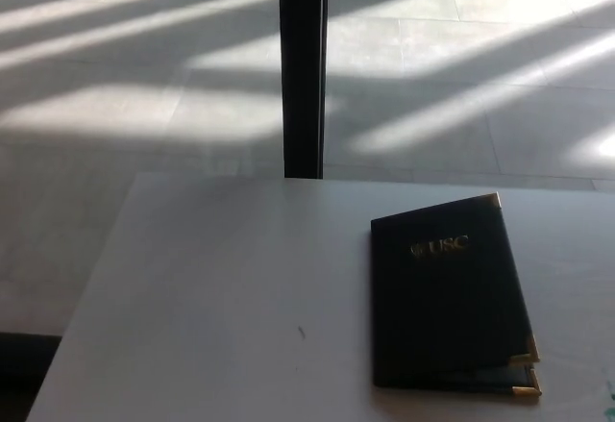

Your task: There is a diary kept infront of the robot and the robot uses its right hand to grab its cover and puses it to the left to open it.

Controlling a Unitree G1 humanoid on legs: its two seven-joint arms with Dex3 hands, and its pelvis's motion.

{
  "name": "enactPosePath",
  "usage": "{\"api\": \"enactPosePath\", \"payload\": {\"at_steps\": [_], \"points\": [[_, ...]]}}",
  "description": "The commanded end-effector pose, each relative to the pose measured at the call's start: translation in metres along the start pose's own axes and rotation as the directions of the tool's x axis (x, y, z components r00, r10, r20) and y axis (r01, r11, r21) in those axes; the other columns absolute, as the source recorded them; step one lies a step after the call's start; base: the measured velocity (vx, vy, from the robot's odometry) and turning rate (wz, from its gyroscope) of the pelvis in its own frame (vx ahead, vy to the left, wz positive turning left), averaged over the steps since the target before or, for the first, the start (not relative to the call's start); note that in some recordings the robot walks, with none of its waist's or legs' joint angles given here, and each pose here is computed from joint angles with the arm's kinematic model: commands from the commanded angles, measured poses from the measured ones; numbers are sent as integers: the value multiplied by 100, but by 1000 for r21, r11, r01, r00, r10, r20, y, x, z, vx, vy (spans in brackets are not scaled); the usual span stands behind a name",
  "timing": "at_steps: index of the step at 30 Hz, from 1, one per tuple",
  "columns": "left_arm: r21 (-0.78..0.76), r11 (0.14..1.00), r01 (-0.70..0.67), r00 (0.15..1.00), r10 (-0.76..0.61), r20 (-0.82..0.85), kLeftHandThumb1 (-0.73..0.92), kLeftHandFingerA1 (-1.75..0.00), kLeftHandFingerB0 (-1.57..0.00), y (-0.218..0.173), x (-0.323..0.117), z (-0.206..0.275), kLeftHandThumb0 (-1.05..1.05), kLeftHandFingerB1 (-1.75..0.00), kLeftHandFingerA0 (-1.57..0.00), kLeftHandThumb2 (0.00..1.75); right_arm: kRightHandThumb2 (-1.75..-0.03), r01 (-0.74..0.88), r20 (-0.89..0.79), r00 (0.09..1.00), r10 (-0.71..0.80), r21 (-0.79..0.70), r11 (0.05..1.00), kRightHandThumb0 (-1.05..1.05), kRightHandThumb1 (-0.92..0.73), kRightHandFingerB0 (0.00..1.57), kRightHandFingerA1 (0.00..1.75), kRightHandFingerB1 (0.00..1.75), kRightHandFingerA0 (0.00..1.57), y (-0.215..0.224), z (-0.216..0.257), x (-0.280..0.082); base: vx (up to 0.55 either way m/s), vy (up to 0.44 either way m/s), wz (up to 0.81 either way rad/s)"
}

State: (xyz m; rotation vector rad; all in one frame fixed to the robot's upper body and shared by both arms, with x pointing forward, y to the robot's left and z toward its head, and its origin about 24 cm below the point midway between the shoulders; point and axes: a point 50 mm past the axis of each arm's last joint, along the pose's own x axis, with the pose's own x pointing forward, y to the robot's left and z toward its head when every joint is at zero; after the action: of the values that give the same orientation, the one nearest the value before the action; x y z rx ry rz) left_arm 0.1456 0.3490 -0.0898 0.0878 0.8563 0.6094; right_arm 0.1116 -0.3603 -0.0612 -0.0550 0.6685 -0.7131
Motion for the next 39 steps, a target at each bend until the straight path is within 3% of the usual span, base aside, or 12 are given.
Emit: {"api": "enactPosePath", "payload": {"at_steps": [1, 2, 4, 7, 9, 12, 22, 26, 30, 33, 38, 39], "points": [[-588, 770, -247, 964, 259, -66, 92, -129, -39, 49, 6, 31, -78, -104, -75, 158, -69, 171, 49, 955, -291, 712, 681, -65, -92, 32, 41, 34, 45, -68, 47, -12, 0, 0, 0], [-589, 768, -250, 963, 261, -69, 92, -135, -51, 50, 6, 31, -78, -112, -86, 158, -68, 173, 48, 955, -292, 713, 680, -65, -92, 32, 41, 34, 45, -68, 47, -12, 0, 0, 0], [-599, 762, -246, 964, 259, -66, 92, -131, -50, 50, 6, 33, -79, -112, -78, 158, -69, 168, 48, 956, -288, 717, 676, -65, -92, 31, 41, 34, 44, -66, 49, -11, 0, 0, 0], [-599, 762, -245, 964, 259, -65, 92, -133, -41, 50, 6, 33, -81, -107, -80, 159, -69, 180, 33, 952, -304, 743, 644, -64, -92, 33, 44, 35, 47, -71, 51, -13, 0, 0, 0], [-597, 767, -235, 966, 253, -56, 92, -125, -34, 48, 7, 34, -80, -103, -65, 159, -73, 169, 45, 941, -335, 796, 581, -67, -91, 25, 49, 33, 49, -83, 58, -14, 0, 0, 0], [-596, 767, -238, 965, 254, -58, 92, -123, -34, 47, 7, 35, -80, -102, -64, 158, -72, 128, 90, 930, -357, 829, 544, -69, -91, 21, 45, 34, 39, -94, 71, -17, 0, 0, 0], [-605, 760, -238, 965, 254, -61, 92, -123, -39, 48, 7, 33, -80, -106, -63, 159, -76, -141, 305, 838, -452, 922, 360, -56, -92, 25, 48, 38, 38, -113, 183, -31, 0, 0, 0], [-601, 760, -248, 963, 259, -70, 92, -123, -41, 49, 7, 32, -81, -107, -62, 159, -74, -244, 390, 818, -423, 901, 360, -56, -92, 30, 49, 40, 40, -95, 217, -44, 0, 0, 0], [-599, 761, -250, 963, 258, -74, 92, -119, -24, 51, 6, 29, -79, -96, -56, 159, -78, -320, 477, 809, -342, 847, 425, -60, -92, 24, 49, 38, 36, -70, 241, -51, 0, 0, 0], [-608, 750, -263, 959, 270, -82, 92, -119, -36, 51, 6, 29, -80, -103, -58, 158, -78, -365, 530, 803, -272, 798, 480, -66, -92, 24, 51, 40, 36, -47, 252, -55, 0, 0, 0], [-609, 751, -256, 962, 262, -81, 92, -119, -33, 52, 6, 27, -81, -103, -55, 159, -78, -417, 575, 800, -171, 737, 532, -71, -92, 26, 54, 44, 36, -18, 263, -60, 0, 0, 0], [-612, 745, -265, 959, 269, -87, 92, -127, -38, 53, 6, 26, -82, -105, -68, 159, -76, -423, 580, 800, -150, 724, 545, -72, -92, 28, 56, 44, 39, -10, 264, -61, 0, 0, 0]]}}
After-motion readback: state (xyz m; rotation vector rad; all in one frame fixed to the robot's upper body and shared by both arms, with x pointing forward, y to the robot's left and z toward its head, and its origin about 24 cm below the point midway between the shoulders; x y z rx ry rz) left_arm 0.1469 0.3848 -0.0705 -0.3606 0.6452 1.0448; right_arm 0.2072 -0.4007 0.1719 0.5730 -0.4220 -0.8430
